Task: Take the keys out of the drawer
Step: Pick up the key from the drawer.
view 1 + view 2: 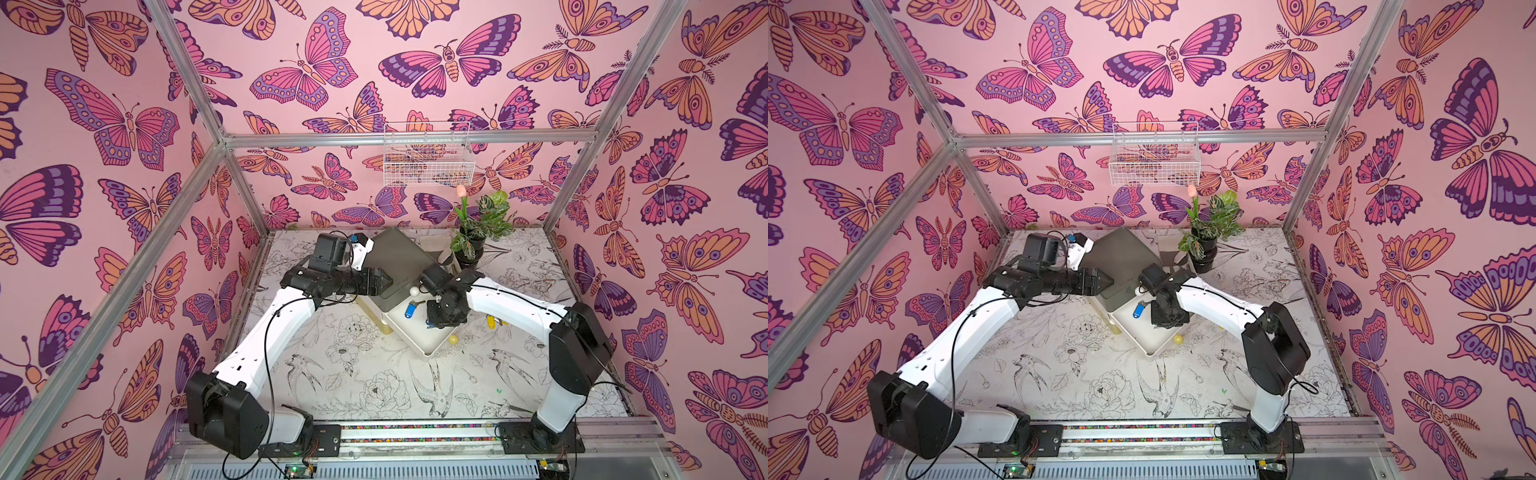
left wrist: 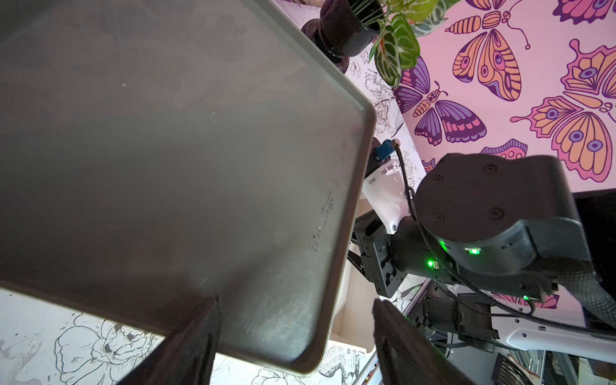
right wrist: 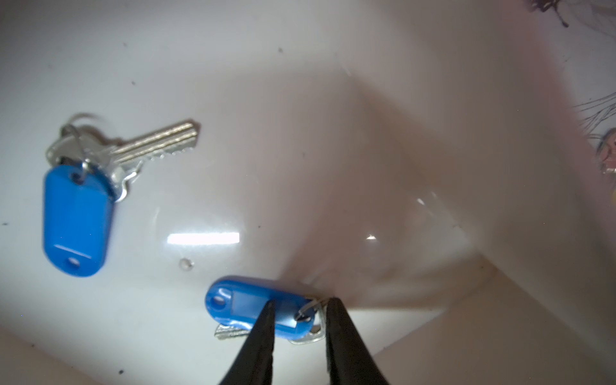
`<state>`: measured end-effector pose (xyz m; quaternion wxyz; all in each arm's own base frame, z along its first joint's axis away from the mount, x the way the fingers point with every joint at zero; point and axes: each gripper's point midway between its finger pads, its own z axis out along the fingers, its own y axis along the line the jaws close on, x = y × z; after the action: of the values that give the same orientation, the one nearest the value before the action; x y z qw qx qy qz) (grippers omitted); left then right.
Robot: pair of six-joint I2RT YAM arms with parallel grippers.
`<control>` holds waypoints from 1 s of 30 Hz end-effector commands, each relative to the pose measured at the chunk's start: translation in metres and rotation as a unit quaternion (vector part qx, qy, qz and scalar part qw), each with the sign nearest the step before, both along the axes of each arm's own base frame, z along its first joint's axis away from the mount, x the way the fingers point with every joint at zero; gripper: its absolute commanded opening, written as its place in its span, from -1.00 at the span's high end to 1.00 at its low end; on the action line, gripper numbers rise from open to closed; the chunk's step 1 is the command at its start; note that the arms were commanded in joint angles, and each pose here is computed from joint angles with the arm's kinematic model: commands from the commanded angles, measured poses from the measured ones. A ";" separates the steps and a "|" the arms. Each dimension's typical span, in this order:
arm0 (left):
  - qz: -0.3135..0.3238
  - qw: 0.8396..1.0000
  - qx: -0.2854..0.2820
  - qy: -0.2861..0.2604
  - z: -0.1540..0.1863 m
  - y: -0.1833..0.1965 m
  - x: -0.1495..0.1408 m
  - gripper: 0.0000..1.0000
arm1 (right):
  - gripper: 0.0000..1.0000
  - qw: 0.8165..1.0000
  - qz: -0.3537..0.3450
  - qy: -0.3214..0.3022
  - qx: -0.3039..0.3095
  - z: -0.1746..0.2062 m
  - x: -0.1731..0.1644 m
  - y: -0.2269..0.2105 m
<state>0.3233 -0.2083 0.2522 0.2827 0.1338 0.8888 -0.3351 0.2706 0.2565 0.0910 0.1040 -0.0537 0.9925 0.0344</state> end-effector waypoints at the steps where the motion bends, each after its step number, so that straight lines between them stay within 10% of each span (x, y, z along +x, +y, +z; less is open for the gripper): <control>1: -0.001 1.000 0.011 0.026 -0.013 0.007 -0.011 -0.55 | 0.47 1.000 0.002 -0.010 -0.012 -0.002 0.001 -0.003; 30: 0.000 0.999 0.010 0.032 -0.018 0.009 -0.012 -0.55 | 0.98 0.997 0.005 -0.069 0.036 0.032 0.010 0.003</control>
<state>0.3223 -0.2077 0.2526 0.2831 0.1344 0.8860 -0.3418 0.2794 0.2577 0.1081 0.1507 -0.0505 0.9857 0.0553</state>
